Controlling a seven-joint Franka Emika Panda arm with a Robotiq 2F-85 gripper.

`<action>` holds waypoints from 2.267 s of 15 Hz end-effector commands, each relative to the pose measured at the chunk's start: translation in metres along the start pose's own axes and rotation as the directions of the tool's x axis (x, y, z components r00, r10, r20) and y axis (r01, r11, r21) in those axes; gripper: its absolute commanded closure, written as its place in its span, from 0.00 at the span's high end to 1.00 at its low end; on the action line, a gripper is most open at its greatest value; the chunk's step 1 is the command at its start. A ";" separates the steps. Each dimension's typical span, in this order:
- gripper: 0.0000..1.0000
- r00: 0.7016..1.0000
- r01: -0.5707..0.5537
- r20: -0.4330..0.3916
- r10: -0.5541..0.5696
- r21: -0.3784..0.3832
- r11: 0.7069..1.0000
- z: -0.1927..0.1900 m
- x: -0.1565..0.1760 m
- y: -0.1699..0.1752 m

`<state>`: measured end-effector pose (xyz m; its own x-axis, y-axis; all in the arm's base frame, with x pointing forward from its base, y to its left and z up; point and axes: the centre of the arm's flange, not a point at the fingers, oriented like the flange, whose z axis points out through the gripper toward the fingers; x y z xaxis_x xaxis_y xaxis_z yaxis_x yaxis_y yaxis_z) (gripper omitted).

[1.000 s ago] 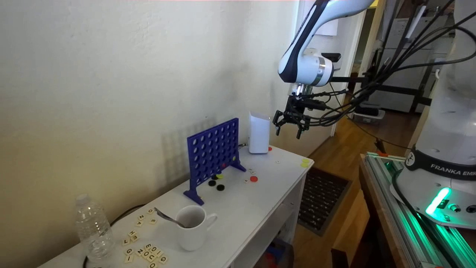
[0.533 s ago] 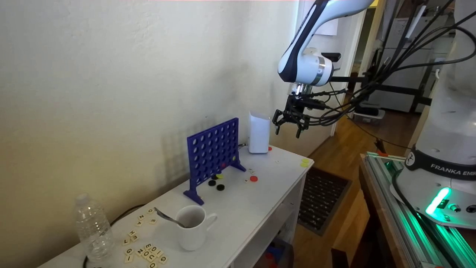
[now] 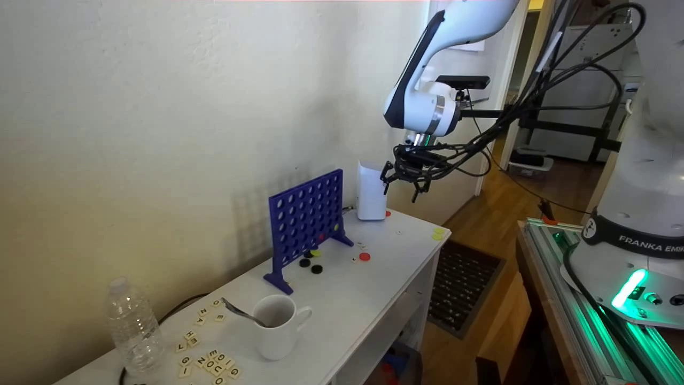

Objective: Move the letter I to the left

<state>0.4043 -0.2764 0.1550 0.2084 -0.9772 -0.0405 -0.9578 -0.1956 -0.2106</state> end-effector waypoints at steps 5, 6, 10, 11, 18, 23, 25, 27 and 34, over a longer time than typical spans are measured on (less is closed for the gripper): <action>1.00 1.000 -0.015 0.008 0.015 -0.052 0.999 0.060 0.035 0.012; 1.00 1.000 -0.010 0.011 0.010 -0.057 0.998 0.066 0.038 0.013; 1.00 1.000 -0.002 0.010 0.003 -0.075 0.997 0.084 0.045 0.011; 1.00 1.000 -0.004 0.010 0.004 -0.079 0.997 0.088 0.044 0.010; 1.00 1.000 -0.019 0.019 0.021 -0.106 0.994 0.101 0.034 0.011; 1.00 1.000 -0.018 0.015 0.020 -0.131 0.991 0.111 0.030 0.012; 0.99 1.000 -0.012 0.010 0.013 -0.142 0.990 0.115 0.030 0.011; 0.92 1.000 -0.003 0.002 0.004 -0.162 0.987 0.119 0.032 0.010; 0.71 1.000 0.022 -0.003 -0.023 -0.196 0.980 0.126 0.036 0.006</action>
<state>0.4222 -0.2995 0.0338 0.2290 -0.9719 -0.0544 -0.9730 -0.2269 -0.0418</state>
